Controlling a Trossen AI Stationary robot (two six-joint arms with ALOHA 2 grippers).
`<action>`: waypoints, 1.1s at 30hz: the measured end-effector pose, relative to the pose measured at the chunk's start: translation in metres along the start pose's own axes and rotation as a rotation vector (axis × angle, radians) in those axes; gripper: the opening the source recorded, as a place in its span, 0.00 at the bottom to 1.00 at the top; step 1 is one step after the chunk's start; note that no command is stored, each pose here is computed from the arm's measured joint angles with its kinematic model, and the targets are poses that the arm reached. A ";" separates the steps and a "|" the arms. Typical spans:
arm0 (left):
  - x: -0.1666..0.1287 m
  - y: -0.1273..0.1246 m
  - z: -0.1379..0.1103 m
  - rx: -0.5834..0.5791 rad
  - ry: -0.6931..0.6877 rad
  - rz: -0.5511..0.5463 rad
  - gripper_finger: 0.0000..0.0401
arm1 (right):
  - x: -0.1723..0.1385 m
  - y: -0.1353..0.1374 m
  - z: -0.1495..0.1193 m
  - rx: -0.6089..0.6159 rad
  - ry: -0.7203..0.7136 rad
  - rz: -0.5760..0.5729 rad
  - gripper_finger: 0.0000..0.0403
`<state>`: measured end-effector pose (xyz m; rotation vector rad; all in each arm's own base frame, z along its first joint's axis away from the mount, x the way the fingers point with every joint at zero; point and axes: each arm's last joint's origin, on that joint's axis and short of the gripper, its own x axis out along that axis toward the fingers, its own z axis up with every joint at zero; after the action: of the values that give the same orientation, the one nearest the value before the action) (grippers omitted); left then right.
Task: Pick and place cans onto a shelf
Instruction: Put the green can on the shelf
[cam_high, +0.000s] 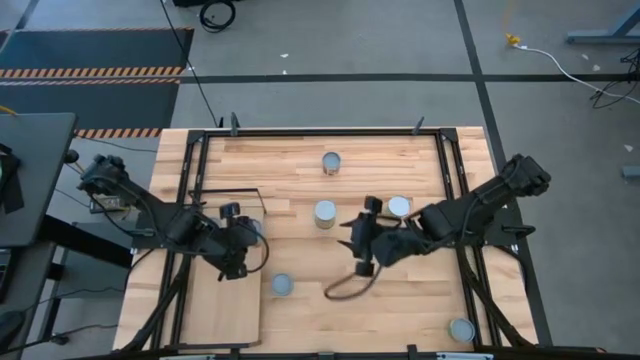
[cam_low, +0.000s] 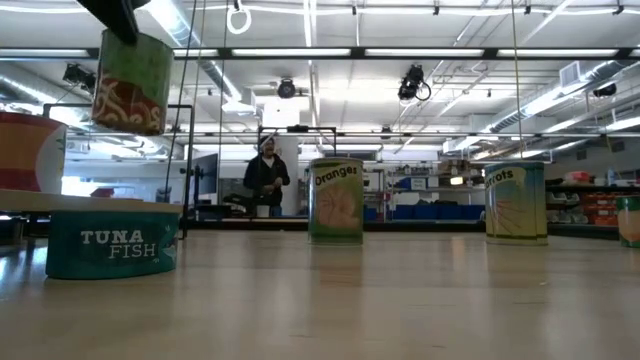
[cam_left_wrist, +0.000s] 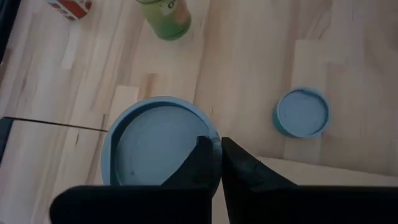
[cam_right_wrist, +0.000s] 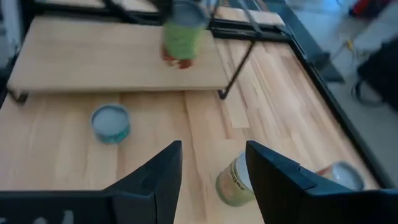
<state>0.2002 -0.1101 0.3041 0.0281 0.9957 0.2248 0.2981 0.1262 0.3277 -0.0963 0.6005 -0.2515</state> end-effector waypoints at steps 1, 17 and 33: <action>0.002 0.000 -0.002 0.004 0.008 0.005 0.04 | 0.002 -0.003 0.001 0.035 0.004 0.001 0.46; 0.039 0.014 -0.049 -0.129 0.030 0.117 0.04 | 0.009 -0.008 0.002 0.095 0.006 -0.017 0.44; 0.054 0.025 -0.056 -0.228 0.046 0.167 0.21 | 0.012 -0.013 0.006 0.079 -0.020 -0.054 0.50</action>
<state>0.1773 -0.0795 0.2319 -0.1024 1.0095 0.4928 0.3087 0.1100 0.3281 -0.0390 0.5680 -0.3258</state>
